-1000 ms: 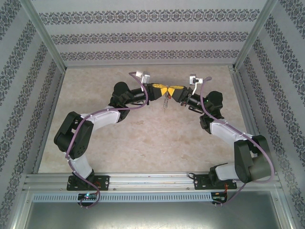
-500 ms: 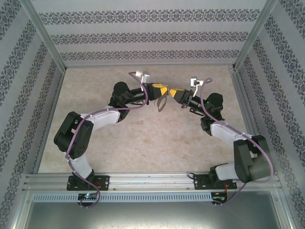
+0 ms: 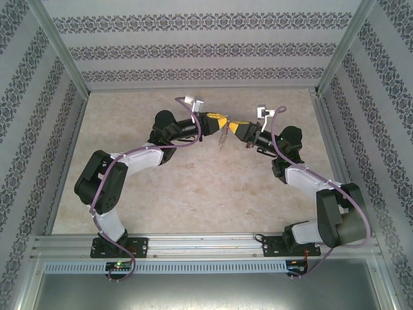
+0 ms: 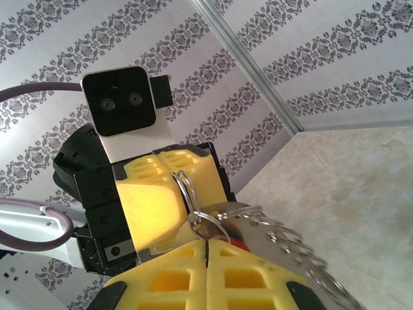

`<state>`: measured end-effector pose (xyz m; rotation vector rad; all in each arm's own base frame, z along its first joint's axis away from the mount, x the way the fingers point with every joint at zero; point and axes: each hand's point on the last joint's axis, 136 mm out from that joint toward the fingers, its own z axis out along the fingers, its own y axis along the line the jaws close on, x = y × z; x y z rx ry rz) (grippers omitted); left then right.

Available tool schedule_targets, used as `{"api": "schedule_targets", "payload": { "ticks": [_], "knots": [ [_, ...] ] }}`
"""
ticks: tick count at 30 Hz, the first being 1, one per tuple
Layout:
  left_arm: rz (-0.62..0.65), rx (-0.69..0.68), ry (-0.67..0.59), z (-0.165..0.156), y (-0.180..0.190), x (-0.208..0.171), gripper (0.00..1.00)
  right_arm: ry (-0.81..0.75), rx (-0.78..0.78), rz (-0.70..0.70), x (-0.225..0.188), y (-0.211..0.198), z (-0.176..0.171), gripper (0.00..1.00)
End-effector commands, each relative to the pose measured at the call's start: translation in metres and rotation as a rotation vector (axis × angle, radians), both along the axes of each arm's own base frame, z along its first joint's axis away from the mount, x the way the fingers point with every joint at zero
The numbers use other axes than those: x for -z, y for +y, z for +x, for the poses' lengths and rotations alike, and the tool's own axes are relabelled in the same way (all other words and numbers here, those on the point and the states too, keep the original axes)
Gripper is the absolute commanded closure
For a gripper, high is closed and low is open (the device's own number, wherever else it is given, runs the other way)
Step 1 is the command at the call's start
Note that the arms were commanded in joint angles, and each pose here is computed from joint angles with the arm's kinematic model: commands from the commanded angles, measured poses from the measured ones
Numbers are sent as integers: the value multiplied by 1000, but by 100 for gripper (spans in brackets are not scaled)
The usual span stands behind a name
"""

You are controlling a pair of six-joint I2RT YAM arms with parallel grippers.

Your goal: Put the keys on the keyring

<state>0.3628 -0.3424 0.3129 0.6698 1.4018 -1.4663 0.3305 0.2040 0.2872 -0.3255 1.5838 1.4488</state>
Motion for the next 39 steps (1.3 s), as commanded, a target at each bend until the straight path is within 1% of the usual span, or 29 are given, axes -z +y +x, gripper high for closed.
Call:
{"api": "schedule_targets", "payload": {
  "ticks": [1, 2, 3, 5, 13, 16, 21, 25, 33, 38, 39],
  "knots": [
    [-53, 5, -94, -2, 4, -30, 100, -52, 30, 9, -12, -16, -5, 83],
    [-53, 8, -94, -2, 4, -30, 100, -55, 42, 12, -14, -19, -4, 72],
    [-52, 10, -93, -2, 3, -29, 100, -62, 48, 15, -18, -21, -3, 65],
    [-51, 11, -93, -3, 3, -30, 100, -73, 51, 21, -25, -23, -3, 60],
    [-54, 16, -87, -3, 3, -31, 100, -101, 13, 38, -41, -13, 3, 55],
    [-55, 17, -87, -3, 3, -32, 100, -107, -7, 38, -42, -5, 4, 51],
    [-56, 16, -88, -2, 3, -33, 100, -104, -27, 38, -40, 4, 6, 50],
    [-55, 17, -83, -2, 3, -31, 100, -107, -37, 43, -41, 7, 7, 52],
    [-57, 17, -82, -1, 2, -31, 100, -109, -52, 45, -40, 11, 4, 63],
    [-58, 18, -78, -1, 2, -31, 100, -116, -65, 47, -42, 13, 3, 66],
    [-59, 19, -78, -1, 2, -31, 100, -113, -65, 47, -41, 13, 3, 67]
  ]
}}
